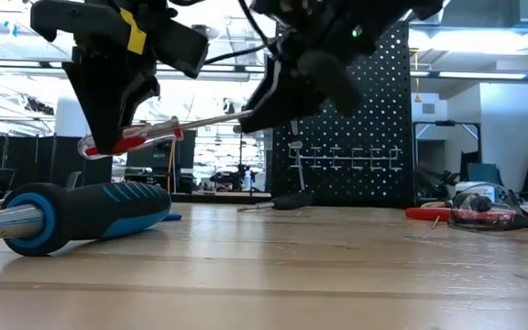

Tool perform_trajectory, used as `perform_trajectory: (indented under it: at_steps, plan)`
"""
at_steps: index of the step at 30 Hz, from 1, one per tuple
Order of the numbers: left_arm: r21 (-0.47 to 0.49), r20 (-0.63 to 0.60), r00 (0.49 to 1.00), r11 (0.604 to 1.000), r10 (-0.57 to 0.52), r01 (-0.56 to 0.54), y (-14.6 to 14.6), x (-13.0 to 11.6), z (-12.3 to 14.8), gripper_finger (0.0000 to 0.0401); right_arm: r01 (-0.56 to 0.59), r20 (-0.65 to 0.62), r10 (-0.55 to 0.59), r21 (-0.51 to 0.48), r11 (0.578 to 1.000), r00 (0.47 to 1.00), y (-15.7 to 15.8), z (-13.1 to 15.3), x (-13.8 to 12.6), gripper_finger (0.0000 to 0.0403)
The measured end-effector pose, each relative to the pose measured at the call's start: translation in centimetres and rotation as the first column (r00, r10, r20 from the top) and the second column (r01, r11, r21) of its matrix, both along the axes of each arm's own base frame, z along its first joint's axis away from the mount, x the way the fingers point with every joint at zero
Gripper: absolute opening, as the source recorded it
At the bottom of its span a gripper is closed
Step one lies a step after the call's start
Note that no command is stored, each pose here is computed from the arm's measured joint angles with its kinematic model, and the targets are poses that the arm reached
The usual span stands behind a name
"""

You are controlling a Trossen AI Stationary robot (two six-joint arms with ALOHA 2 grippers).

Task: Hang tools onto peg board
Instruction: Hang the red screwdriver on the pegboard

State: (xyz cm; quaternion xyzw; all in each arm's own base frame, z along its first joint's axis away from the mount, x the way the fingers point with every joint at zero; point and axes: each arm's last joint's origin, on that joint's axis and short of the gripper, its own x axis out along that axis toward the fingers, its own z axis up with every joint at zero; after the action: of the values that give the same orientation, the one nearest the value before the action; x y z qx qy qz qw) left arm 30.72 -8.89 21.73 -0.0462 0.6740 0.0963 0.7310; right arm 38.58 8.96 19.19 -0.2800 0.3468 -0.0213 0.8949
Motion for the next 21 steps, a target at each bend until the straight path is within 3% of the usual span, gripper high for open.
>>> perform_trajectory:
  at_steps: [12,17,21]
  plan:
    - [-0.006,0.001,1.000,1.000,0.001,-0.001,0.00,0.02,0.01,0.0079,-0.010,-0.029,0.009,-0.042,0.999,1.000,0.14,-0.68,0.36,0.0061]
    - [-0.029,-0.005,1.000,0.999,0.016,-0.016,0.21,0.08,0.01,0.0079,-0.008,-0.026,0.007,-0.039,0.999,1.000,0.15,-0.66,0.38,0.0063]
    - [-0.032,-0.006,1.000,0.999,0.026,-0.026,0.51,0.16,0.01,0.0079,-0.017,-0.020,0.016,-0.043,0.999,1.000,0.37,-0.60,0.38,0.0087]
